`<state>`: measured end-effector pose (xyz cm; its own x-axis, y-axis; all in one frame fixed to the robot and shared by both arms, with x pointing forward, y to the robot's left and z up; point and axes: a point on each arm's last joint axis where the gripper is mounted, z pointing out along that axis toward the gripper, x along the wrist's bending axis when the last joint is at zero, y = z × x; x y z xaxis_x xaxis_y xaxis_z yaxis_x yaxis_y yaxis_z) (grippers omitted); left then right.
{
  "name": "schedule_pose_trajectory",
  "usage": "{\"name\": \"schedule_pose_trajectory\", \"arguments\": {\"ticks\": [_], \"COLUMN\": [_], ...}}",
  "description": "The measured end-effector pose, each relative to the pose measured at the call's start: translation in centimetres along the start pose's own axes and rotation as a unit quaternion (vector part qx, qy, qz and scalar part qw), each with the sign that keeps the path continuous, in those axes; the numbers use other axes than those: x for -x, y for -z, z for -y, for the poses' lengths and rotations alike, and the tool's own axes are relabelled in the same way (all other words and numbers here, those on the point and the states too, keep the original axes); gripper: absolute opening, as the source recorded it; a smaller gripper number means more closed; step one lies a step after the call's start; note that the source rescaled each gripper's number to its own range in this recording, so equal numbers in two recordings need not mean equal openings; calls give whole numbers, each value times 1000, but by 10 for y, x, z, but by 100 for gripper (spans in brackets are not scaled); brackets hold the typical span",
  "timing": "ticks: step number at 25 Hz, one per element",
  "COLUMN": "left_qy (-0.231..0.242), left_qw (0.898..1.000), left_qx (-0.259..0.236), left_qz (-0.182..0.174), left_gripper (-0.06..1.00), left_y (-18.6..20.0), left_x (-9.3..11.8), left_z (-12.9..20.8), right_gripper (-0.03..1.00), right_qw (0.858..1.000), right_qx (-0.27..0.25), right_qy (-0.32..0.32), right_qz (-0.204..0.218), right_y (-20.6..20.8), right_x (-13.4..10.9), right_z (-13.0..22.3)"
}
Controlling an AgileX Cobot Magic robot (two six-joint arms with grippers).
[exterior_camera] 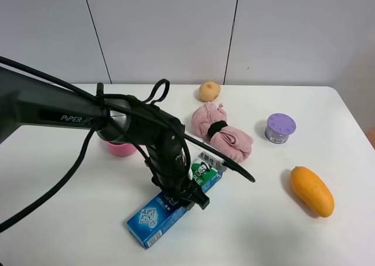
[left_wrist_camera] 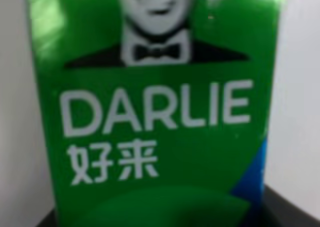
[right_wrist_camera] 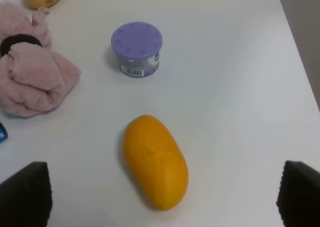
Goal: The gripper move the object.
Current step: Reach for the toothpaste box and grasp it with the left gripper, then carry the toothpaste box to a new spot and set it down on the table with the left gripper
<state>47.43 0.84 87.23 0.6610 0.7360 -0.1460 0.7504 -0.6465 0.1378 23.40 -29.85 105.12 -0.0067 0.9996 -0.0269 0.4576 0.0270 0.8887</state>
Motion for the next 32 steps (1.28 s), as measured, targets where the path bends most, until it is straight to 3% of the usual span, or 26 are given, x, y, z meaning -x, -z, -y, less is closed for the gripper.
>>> {"name": "schedule_pose_trajectory", "arguments": {"ticks": [11, 16, 21, 24, 27, 32], "left_qy": [-7, -17, 4, 35, 83, 196], "left_qw": [999, 994, 980, 970, 959, 937], "left_qx": [38, 107, 197, 241, 267, 258], "left_qz": [7, 18, 23, 0, -41, -131], "left_gripper": [0, 0, 0, 0, 0, 0], "left_y": [35, 90, 151, 185, 210, 239], "left_x": [5, 13, 11, -10, -44, -120], "left_z": [-4, -6, -2, 4, 11, 39], "right_gripper": [100, 100, 100, 100, 100, 100], "right_qw": [1000, 1000, 1000, 1000, 1000, 1000], "right_qx": [0, 0, 0, 0, 0, 0], "right_qy": [0, 0, 0, 0, 0, 0], "right_qz": [0, 0, 0, 0, 0, 0], "right_y": [0, 0, 0, 0, 0, 0], "right_x": [0, 0, 0, 0, 0, 0], "right_z": [0, 0, 0, 0, 0, 0]}}
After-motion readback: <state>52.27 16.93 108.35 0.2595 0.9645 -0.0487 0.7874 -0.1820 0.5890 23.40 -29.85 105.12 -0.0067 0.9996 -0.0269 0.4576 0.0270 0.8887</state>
